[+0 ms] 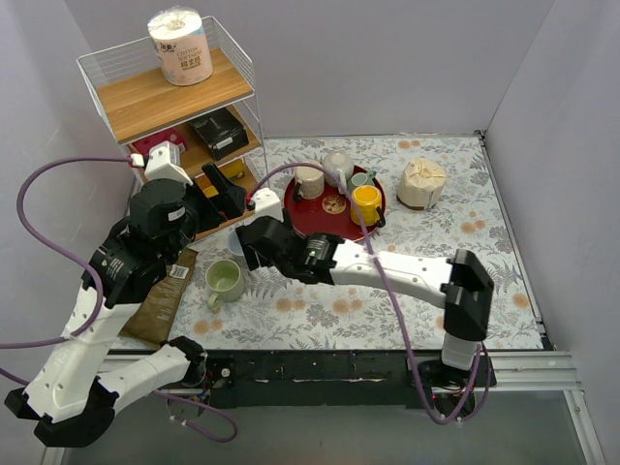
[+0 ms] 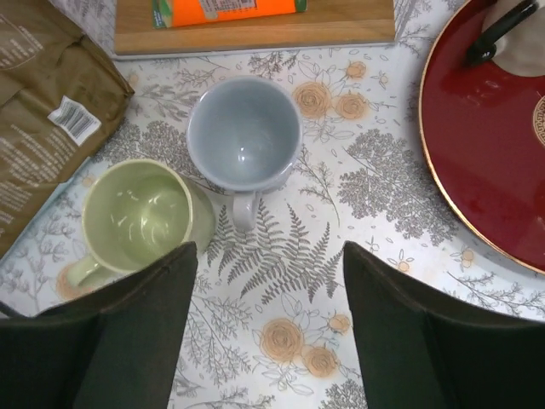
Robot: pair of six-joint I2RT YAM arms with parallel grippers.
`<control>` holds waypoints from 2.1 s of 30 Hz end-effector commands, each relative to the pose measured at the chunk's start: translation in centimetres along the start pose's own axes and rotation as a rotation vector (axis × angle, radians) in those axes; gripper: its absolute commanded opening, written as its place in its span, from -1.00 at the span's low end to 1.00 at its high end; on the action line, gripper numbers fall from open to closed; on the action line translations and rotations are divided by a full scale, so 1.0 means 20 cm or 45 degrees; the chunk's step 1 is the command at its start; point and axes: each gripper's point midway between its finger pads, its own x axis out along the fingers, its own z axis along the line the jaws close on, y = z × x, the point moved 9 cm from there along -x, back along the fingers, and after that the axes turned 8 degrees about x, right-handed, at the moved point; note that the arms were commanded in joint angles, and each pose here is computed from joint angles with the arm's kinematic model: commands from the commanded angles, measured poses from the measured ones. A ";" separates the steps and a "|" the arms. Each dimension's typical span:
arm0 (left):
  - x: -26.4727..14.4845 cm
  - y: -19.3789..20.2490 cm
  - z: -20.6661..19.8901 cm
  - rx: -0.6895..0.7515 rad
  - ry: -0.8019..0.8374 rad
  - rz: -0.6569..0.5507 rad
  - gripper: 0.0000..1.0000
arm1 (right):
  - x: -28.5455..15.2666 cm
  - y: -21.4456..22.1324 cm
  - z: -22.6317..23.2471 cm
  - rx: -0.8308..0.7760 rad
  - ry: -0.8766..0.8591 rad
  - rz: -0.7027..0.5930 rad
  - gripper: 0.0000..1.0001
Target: Turn the mug right side up
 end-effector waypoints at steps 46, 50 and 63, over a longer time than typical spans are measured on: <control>1.43 1.14 -1.17 -0.087 0.086 0.509 0.38 | -1.00 0.16 -1.50 0.855 1.007 -0.134 0.53; 1.48 1.17 -1.18 -0.058 0.094 0.506 0.29 | -1.02 0.18 -1.50 0.850 1.011 -0.139 0.52; 1.53 1.21 -1.16 -0.004 0.014 0.474 -0.28 | -1.06 0.18 -1.51 0.835 1.005 -0.191 0.50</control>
